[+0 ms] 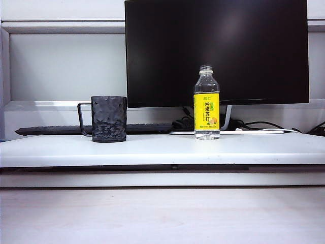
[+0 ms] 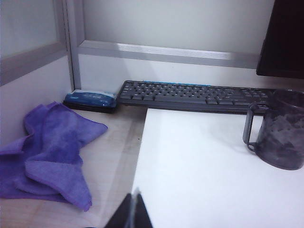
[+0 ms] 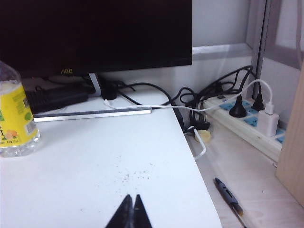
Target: Carefully pick up the bottle and pour some water from the bottle into the cup.
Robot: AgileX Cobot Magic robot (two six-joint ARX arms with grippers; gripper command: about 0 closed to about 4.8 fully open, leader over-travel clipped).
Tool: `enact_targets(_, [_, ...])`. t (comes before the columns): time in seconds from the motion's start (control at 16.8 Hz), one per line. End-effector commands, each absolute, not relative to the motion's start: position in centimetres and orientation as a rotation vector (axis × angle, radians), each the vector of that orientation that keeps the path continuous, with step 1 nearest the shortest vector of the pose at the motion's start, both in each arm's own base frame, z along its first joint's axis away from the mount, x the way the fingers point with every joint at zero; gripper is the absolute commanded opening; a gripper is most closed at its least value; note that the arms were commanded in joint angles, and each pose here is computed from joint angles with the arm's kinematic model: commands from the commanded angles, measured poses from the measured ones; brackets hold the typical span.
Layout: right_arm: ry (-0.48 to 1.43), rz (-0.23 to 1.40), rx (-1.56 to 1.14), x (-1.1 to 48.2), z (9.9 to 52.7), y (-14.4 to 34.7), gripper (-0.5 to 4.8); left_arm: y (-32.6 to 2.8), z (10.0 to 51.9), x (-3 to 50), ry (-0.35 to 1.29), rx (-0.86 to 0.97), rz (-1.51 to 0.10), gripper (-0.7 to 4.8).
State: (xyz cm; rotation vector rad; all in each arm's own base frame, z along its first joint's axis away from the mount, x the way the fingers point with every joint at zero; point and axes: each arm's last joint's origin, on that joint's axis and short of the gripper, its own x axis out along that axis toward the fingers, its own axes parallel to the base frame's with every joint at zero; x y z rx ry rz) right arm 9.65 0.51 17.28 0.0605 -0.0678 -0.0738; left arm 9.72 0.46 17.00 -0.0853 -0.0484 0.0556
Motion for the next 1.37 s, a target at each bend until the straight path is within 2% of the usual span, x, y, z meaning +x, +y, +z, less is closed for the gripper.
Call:
enact_targets(0.06, [-0.062, -0.073, 0.056, 9.7, 17.1, 0.5, -0.05, 0.5, 17.1, 9.7, -0.057, -0.084, 0.053, -0.06])
enact_targets(0.42, [-0.072, -0.068, 0.058, 9.7, 17.2, 0.5, -0.05, 0.5, 17.0, 9.7, -0.048, -0.078, 0.052, -0.06])
enact_targets(0.66, [-0.181, 0.077, 0.062, 8.8, 20.7, 0.9, -0.05, 0.2, 18.9, 9.3, -0.123, -0.113, -0.046, 0.06])
enact_targets(0.72, [-0.232, 0.097, 0.063, 8.1, 22.6, 0.8, -0.04, 0.1, 20.3, 8.9, -0.157, -0.151, -0.064, 1.18])
enact_targets(0.77, [-0.274, 0.095, 0.061, 7.4, 24.4, 0.8, 0.34, 0.1, 21.7, 8.5, -0.197, -0.164, -0.069, 2.74])
enact_targets(0.83, [-0.316, 0.091, 0.041, 6.7, 26.3, 0.7, 1.32, 0.1, 23.1, 8.0, -0.235, -0.176, -0.081, 3.57])
enact_targets(0.89, [-0.347, 0.084, 0.022, 6.2, 27.8, 0.6, 1.91, 0.0, 24.6, 7.4, -0.279, -0.174, -0.108, 3.97])
enact_targets(0.95, [-0.371, 0.082, 0.006, 5.9, 29.4, 0.6, 2.33, -0.1, 26.0, 6.7, -0.321, -0.165, -0.136, 4.09])
enact_targets(1.07, [-0.376, 0.087, -0.043, 6.2, 32.3, 0.7, 2.79, -0.3, 28.3, 5.9, -0.363, -0.152, -0.183, 4.10])
enact_targets(1.13, [-0.368, 0.123, -0.068, 6.7, 33.5, 0.8, 3.24, -0.4, 29.2, 5.8, -0.366, -0.151, -0.205, 4.36])
enact_targets(1.19, [-0.322, 0.179, -0.102, 8.9, 35.7, 1.2, 4.79, -0.5, 30.9, 6.5, -0.336, -0.162, -0.253, 4.79])
enact_targets(1.37, [-0.200, 0.333, -0.115, 14.0, 37.9, 2.2, 4.79, -0.9, 32.9, 9.3, -0.241, -0.143, -0.440, 4.79])
